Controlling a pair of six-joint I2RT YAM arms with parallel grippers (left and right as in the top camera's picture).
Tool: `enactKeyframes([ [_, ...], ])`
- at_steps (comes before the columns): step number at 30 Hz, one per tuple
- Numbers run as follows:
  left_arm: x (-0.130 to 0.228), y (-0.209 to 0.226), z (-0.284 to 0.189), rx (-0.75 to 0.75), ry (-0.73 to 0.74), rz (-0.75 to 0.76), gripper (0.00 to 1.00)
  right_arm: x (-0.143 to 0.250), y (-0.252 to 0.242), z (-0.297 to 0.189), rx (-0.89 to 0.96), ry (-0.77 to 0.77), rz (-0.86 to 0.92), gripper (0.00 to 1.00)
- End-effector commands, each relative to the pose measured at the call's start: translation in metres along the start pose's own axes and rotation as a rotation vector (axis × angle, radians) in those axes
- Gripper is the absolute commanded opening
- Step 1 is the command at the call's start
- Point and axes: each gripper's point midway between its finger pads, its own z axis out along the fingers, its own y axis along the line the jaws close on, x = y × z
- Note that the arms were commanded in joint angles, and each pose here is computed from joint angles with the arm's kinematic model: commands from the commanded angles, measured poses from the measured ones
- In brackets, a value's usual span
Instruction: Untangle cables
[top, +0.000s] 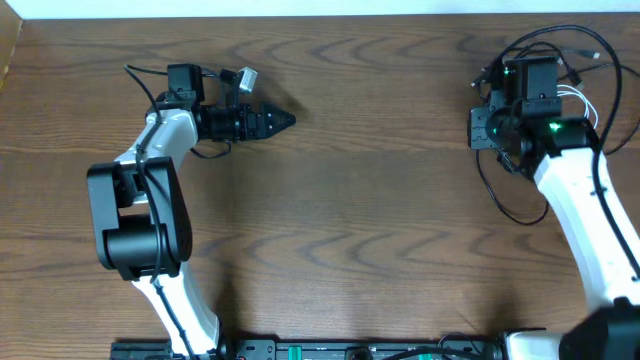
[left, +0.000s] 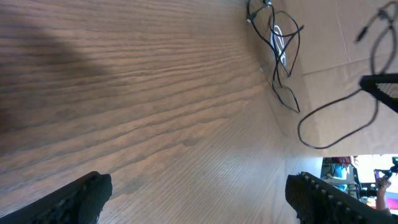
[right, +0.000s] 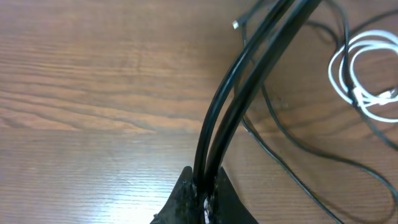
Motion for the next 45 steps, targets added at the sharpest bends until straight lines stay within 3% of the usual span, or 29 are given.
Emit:
enactKeyframes([
  [1, -0.005, -0.010, 0.005, -0.018, 0.006, 0.050, 0.95, -0.002, -0.004, 0.012, 0.000, 0.018, 0.004, 0.01],
  [13, 0.000, -0.014, 0.018, -0.037, 0.033, 0.070, 0.95, -0.003, -0.019, 0.073, 0.084, 0.041, 0.001, 0.01],
  [27, 0.000, -0.010, 0.019, -0.064, 0.038, 0.072, 0.95, 0.039, -0.017, 0.135, 0.082, 0.191, -0.002, 0.01],
  [34, 0.001, -0.010, 0.019, -0.064, 0.039, 0.072, 0.95, 0.034, 0.008, 0.156, -0.058, 0.158, 0.011, 0.01],
  [43, 0.001, -0.010, 0.019, -0.064, 0.039, 0.072, 0.95, 0.028, 0.009, 0.177, -0.062, 0.108, 0.004, 0.01],
  [44, 0.000, -0.010, 0.019, -0.064, 0.038, 0.072, 0.95, 0.027, 0.008, 0.178, -0.057, 0.106, 0.004, 0.02],
  [45, 0.000, -0.010, 0.019, -0.064, 0.038, 0.072, 0.95, 0.027, 0.006, 0.180, -0.046, 0.103, 0.004, 0.14],
])
